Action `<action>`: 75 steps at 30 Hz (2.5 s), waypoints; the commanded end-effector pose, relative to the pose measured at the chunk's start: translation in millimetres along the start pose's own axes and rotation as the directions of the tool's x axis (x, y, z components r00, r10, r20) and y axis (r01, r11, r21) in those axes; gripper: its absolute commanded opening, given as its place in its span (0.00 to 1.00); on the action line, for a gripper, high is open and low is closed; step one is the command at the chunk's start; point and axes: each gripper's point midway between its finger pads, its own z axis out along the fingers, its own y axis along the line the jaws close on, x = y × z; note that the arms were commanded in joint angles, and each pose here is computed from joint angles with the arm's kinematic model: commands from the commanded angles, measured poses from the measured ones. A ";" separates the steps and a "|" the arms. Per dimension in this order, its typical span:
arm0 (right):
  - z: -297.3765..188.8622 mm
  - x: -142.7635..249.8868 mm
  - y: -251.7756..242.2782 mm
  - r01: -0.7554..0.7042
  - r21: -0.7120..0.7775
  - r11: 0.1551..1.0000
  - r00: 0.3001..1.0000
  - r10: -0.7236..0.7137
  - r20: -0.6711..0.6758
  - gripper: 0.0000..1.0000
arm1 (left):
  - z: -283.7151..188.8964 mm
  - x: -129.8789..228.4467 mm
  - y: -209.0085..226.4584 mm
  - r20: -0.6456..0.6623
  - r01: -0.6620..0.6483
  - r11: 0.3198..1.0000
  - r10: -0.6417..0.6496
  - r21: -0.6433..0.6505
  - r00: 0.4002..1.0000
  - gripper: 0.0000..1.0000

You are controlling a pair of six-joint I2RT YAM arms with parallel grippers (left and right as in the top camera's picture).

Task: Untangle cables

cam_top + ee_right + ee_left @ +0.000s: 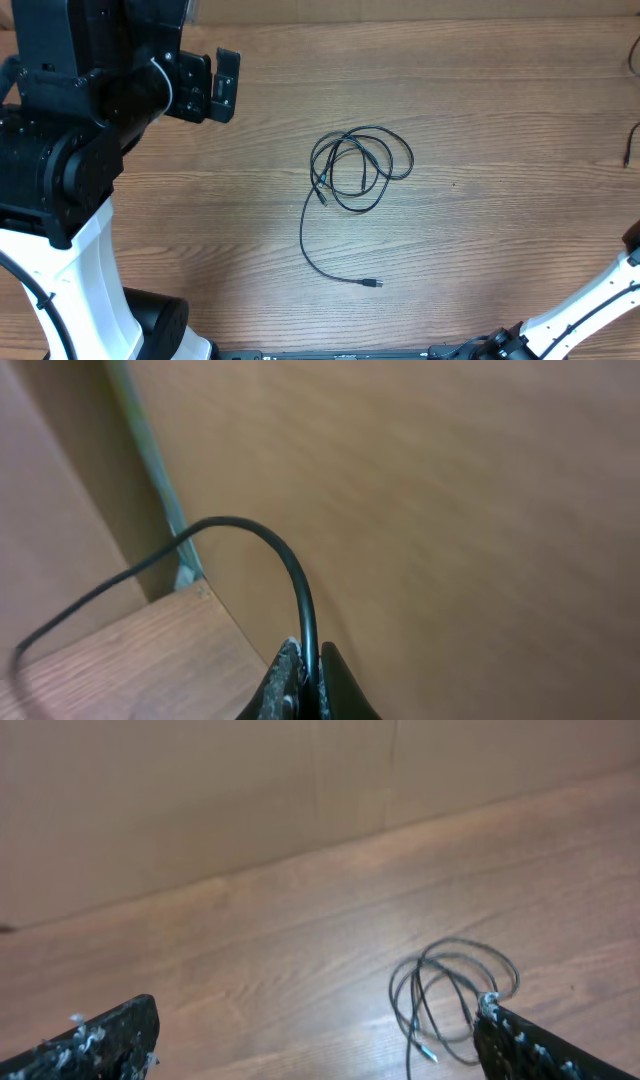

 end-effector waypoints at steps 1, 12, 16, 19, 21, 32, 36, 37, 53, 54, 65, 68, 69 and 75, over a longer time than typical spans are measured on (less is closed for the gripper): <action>5.7 13.0 5.9 -0.027 -0.036 0.999 0.999 0.026 -0.021 0.04 | -3.1 -5.6 3.0 0.026 -0.020 1.000 0.020 -0.018 0.999 1.00; 21.0 38.1 81.3 0.000 -0.139 0.990 0.999 -0.005 -0.038 0.04 | -3.1 -4.4 2.9 0.021 -0.028 0.999 0.028 -0.017 0.999 1.00; 27.6 30.0 123.3 0.016 -0.190 0.982 0.999 -0.008 0.040 0.04 | -3.1 -4.3 3.6 0.020 -0.028 0.999 0.028 -0.022 0.999 1.00; 23.3 -6.3 146.6 0.012 -0.172 0.985 0.983 0.020 0.181 0.04 | -3.1 -5.5 7.1 0.024 -0.027 0.999 0.028 -0.041 0.999 1.00; 11.9 -44.9 162.9 0.028 -0.176 0.984 0.949 0.030 0.315 0.04 | -3.1 -6.3 7.5 0.027 -0.026 0.999 0.028 -0.044 0.999 1.00; -61.7 -189.4 196.9 0.036 -0.169 0.985 0.759 0.083 0.646 0.04 | -1.7 -28.9 13.6 0.114 -0.004 0.997 0.013 -0.076 0.993 1.00; -8.4 -121.3 177.6 0.015 -0.141 0.990 0.873 0.056 0.484 0.04 | 9.2 -26.8 17.9 0.089 -0.004 0.995 0.013 -0.100 0.996 1.00; 5.4 -99.7 172.7 0.010 -0.132 0.991 0.900 0.048 0.434 0.04 | 11.2 -26.3 17.8 0.084 -0.004 0.995 0.013 -0.099 0.996 1.00; 68.5 63.6 115.1 -0.024 -0.042 0.999 1.000 0.024 0.005 1.00 | 29.3 -21.5 15.4 0.041 -0.016 0.996 0.020 -0.085 0.999 1.00; 68.4 63.6 116.2 -0.025 -0.044 0.999 1.000 0.025 0.004 1.00 | 29.3 -21.6 15.4 0.041 -0.017 0.996 0.021 -0.085 0.999 1.00; -27.5 -57.8 179.6 -0.008 -0.167 0.986 1.000 0.006 -0.012 1.00 | 30.2 -26.0 17.7 0.056 -0.021 0.995 0.027 -0.098 0.998 1.00; -88.3 -94.1 215.6 -0.049 -0.225 0.973 0.997 0.035 -0.063 1.00 | 30.9 -23.3 17.5 0.046 -0.009 0.995 0.014 -0.097 0.999 1.00; -106.0 -103.6 228.3 -0.059 -0.254 0.965 0.997 0.042 -0.070 1.00 | 30.9 -23.2 17.5 0.046 -0.007 0.995 0.012 -0.096 0.999 1.00; -250.0 -107.8 350.3 -0.080 -0.618 0.782 0.971 -0.078 -0.225 1.00 | 31.4 -22.9 16.8 0.045 0.008 0.996 -0.004 -0.091 0.999 1.00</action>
